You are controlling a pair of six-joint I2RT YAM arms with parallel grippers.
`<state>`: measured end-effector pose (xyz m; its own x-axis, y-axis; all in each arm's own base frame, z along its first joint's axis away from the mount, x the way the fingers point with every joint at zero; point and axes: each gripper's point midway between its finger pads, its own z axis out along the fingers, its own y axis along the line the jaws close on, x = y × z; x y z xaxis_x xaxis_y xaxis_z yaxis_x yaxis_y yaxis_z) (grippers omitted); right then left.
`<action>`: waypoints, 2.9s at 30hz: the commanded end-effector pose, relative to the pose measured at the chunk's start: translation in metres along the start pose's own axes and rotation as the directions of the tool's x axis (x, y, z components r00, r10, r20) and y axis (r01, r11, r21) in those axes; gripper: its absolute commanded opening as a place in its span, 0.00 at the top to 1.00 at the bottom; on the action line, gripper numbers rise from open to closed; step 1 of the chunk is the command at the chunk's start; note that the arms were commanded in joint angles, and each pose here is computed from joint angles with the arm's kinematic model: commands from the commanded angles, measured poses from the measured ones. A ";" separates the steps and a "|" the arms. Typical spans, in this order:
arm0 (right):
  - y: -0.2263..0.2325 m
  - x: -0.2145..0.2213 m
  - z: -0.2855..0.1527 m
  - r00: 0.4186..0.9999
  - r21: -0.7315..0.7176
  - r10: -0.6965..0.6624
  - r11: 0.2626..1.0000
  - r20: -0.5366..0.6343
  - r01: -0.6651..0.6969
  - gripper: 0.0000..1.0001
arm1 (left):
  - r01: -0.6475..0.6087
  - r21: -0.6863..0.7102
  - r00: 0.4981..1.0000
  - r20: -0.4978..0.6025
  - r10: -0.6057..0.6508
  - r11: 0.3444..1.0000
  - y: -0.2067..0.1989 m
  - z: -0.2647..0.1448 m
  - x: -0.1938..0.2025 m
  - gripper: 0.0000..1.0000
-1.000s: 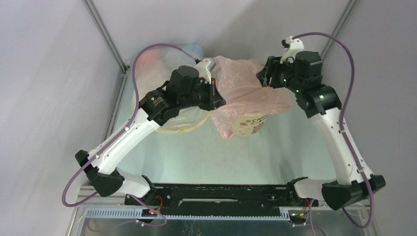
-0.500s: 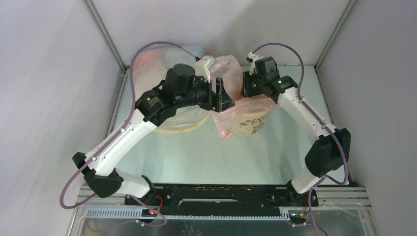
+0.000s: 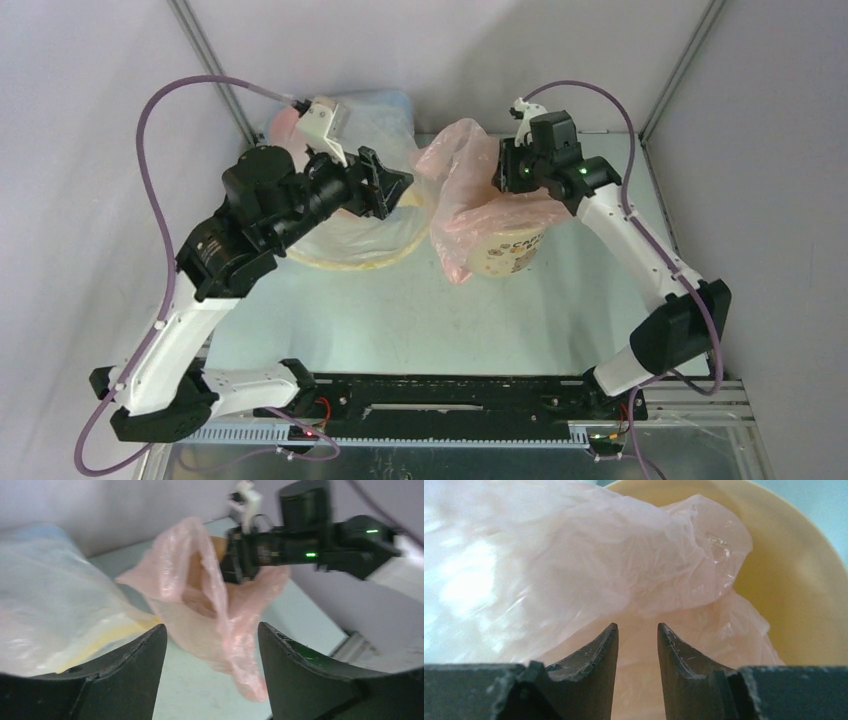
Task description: Put the trash bags into the trash bin
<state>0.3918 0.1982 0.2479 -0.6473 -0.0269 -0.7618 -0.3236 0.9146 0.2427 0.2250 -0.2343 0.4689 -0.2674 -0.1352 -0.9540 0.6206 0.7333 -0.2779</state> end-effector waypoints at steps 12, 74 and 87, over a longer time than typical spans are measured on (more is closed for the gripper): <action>0.008 -0.029 -0.125 0.972 -0.004 0.012 1.000 0.233 -0.012 0.56 | -0.407 -0.211 0.912 -0.145 0.383 0.889 0.066 0.055 0.034 0.12; -0.042 0.030 -0.009 0.997 0.199 0.079 0.977 0.019 -0.082 0.59 | -0.134 -0.060 0.966 -0.231 0.117 0.989 0.042 0.084 0.057 1.00; -0.034 0.022 -0.013 0.998 0.151 0.056 0.987 -0.003 -0.055 0.53 | -0.051 -0.001 0.957 -0.286 0.048 0.999 0.042 0.103 0.074 1.00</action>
<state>0.3737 0.1585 0.1537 -0.7885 -0.0013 -0.6151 -0.1200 0.9811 0.1519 0.3077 -0.2775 0.3699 -0.4208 0.1305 -0.8977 0.6193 0.7645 -0.1792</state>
